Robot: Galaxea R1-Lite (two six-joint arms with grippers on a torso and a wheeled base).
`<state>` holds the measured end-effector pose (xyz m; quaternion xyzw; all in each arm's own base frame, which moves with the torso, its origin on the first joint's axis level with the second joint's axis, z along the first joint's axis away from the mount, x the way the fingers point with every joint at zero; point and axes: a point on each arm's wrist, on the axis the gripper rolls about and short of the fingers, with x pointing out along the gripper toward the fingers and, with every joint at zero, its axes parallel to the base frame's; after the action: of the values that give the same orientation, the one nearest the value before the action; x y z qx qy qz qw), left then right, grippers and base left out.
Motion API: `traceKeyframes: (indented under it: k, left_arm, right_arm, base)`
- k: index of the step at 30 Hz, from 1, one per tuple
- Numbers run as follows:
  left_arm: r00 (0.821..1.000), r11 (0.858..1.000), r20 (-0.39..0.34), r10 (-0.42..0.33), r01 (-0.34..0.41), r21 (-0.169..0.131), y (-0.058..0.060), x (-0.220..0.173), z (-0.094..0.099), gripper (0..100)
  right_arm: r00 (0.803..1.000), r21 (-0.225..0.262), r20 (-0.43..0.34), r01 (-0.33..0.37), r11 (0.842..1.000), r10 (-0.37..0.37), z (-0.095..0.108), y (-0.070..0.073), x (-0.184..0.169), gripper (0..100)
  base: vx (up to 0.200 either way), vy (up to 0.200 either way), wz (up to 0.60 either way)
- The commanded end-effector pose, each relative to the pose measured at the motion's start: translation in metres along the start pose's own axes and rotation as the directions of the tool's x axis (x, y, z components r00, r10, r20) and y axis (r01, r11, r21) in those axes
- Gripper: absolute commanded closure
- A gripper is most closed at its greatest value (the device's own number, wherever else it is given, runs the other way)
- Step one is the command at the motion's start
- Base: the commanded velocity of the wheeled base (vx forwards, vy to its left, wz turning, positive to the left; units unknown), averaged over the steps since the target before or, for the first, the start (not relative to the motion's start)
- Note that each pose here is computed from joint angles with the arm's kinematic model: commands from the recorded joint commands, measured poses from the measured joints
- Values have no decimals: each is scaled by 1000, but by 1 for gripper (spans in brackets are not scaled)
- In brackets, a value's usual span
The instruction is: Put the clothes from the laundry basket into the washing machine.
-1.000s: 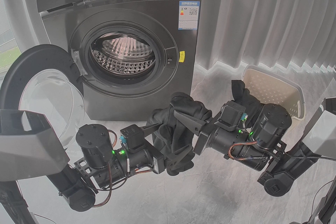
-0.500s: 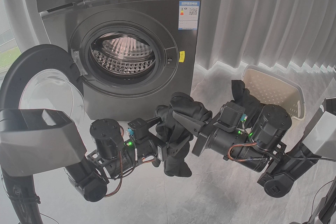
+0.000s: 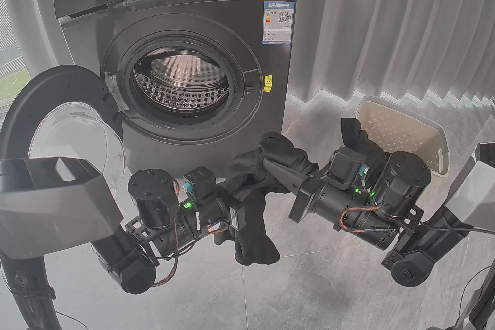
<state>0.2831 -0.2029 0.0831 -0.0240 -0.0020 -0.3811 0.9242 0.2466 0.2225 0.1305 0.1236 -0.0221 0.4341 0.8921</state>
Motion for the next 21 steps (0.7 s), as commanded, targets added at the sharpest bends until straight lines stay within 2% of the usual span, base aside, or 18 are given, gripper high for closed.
traceKeyframes:
  k: [1, 5, 10, 16, 17, 21]
  left_arm:
    - [997, 1000, 72, 2, -2, 5, -2, -7, 25, 100]
    - [995, 1000, 103, 18, -19, 5, -3, -9, 36, 100]
    - [994, 1000, 105, 26, -25, -10, -2, -9, 36, 100]
    - [993, 1000, 111, 27, -26, -13, -2, -8, 37, 100]
    - [993, 1000, 116, 28, -27, -13, -1, -7, 38, 100]
    - [991, 999, 132, 29, -26, -22, 0, -5, 41, 100]
  right_arm:
    - [998, -2, -16, 64, 998, -64, -4, -17, -3, 100]
    - [995, 3, -52, 83, 997, -83, -13, -21, -8, 100]
    - [994, 8, -80, 78, 997, -77, -22, -19, -9, 100]
    - [994, 9, -85, 74, 997, -73, -24, -18, -9, 100]
    - [994, 12, -88, 62, 998, -61, -24, -15, -9, 0]
    - [988, 38, -153, 29, 999, -23, -36, 1, -19, 0]
  base:
    - [0, 0, 0]
    - [0, 0, 0]
    - [0, 0, 0]
    - [0, 0, 0]
    - [0, 0, 0]
    - [0, 0, 0]
